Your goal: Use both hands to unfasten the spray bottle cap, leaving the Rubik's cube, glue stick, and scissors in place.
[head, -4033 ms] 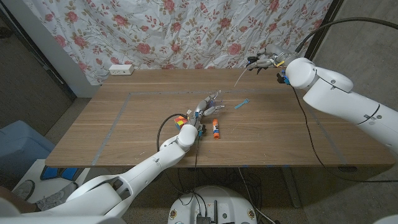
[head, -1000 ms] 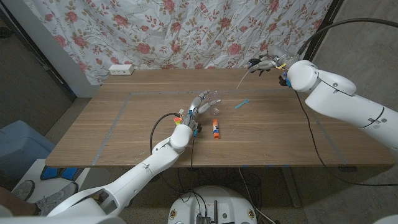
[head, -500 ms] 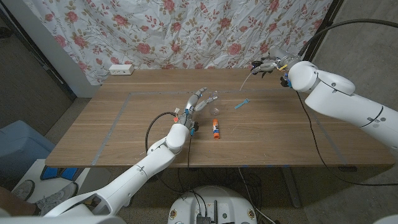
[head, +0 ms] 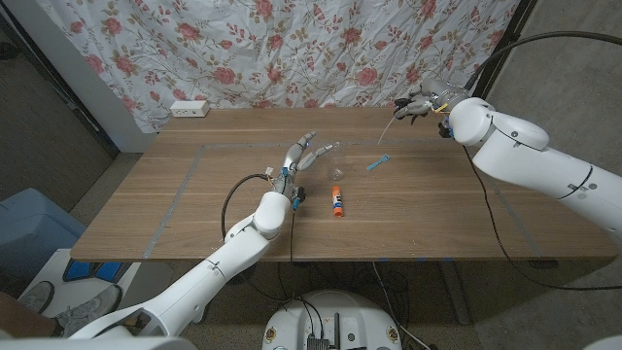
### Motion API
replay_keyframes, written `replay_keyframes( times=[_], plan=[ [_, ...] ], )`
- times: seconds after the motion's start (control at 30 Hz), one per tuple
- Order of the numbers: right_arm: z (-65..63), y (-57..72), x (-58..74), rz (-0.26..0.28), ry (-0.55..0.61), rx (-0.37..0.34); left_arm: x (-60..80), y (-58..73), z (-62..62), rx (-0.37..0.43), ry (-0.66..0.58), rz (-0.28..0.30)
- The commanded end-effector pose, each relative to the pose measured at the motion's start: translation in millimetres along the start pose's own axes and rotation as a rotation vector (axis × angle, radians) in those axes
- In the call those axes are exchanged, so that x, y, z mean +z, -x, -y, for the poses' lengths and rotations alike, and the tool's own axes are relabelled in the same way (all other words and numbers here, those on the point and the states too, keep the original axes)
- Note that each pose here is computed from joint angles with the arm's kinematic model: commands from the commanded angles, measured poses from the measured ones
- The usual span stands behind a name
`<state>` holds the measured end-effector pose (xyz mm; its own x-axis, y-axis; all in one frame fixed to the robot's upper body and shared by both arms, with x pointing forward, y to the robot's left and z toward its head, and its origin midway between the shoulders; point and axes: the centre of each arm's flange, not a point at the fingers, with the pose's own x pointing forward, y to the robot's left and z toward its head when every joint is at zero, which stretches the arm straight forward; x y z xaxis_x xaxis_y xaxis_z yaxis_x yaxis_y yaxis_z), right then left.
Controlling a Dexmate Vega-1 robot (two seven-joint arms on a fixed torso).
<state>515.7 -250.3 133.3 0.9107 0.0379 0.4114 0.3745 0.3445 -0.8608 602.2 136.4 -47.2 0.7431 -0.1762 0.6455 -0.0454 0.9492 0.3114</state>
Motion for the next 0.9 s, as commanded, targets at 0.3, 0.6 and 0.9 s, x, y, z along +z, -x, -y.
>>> replay_keyframes(
  times=[0.3, 0.6, 0.9],
  plan=[
    [-14.7, -5.7, -8.7, -0.037, 0.088, -0.011, -2.5, 12.1, -30.3, 0.071, 0.036, -0.035],
    [-22.6, -10.2, -13.3, -0.065, 0.125, -0.019, -8.5, 14.8, -39.1, 0.091, 0.085, -0.056],
    [-31.9, -14.8, -17.3, -0.099, 0.173, -0.017, -15.2, 13.6, -50.2, 0.102, 0.164, -0.066]
  ],
)
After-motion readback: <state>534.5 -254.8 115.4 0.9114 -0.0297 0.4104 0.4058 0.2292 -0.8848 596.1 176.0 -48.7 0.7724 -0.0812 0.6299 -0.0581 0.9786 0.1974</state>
